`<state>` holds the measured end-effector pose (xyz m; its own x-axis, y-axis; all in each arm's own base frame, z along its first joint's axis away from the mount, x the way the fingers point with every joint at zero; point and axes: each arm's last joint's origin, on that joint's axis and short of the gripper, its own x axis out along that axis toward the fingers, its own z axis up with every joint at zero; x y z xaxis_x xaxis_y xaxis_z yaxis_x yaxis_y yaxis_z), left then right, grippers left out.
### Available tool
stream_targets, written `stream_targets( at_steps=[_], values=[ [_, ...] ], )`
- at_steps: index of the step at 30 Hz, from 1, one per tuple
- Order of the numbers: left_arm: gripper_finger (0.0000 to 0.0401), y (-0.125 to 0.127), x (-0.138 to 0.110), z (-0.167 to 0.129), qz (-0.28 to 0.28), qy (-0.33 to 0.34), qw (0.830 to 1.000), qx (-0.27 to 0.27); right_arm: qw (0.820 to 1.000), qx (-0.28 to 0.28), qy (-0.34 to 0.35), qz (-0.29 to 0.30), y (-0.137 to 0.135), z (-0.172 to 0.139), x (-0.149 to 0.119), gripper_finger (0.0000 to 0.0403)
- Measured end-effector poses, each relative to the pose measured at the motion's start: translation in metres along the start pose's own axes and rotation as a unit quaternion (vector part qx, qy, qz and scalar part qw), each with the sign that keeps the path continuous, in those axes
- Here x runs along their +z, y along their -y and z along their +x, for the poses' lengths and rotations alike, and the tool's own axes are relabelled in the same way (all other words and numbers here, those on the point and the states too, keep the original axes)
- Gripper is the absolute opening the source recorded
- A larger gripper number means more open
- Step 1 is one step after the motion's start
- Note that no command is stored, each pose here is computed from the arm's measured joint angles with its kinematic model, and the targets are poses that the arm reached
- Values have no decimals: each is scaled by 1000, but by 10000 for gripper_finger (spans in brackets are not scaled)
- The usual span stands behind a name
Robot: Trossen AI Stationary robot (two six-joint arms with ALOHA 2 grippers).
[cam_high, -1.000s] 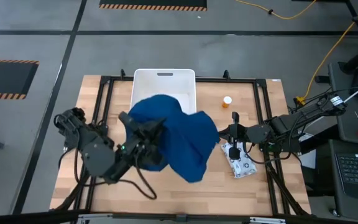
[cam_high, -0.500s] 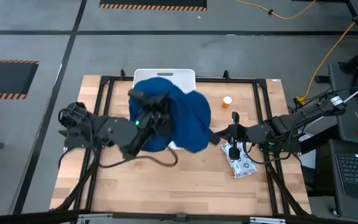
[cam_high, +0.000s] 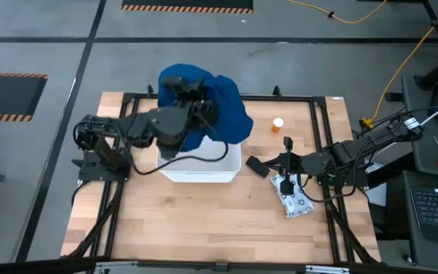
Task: Pick & place medical supplies in basket/bin
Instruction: Put the blue gown into the white bin
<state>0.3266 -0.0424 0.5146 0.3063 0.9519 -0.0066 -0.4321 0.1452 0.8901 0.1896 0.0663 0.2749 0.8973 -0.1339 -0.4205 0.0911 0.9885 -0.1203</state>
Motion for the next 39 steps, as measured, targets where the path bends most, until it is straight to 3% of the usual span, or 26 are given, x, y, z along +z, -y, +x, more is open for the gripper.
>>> stream_targets(
  at_steps=[14,24,39],
  values=[
    [3,28,-55,64,10,-100,994,-36,1000,-1,-6,-1,0,0,-1,10],
    [3,67,-81,66,15,-149,987,-63,1000,-1,-7,-2,0,0,-2,10],
    [3,135,-109,80,13,-191,980,-48,1000,-1,-7,12,0,0,-2,10]
  ],
)
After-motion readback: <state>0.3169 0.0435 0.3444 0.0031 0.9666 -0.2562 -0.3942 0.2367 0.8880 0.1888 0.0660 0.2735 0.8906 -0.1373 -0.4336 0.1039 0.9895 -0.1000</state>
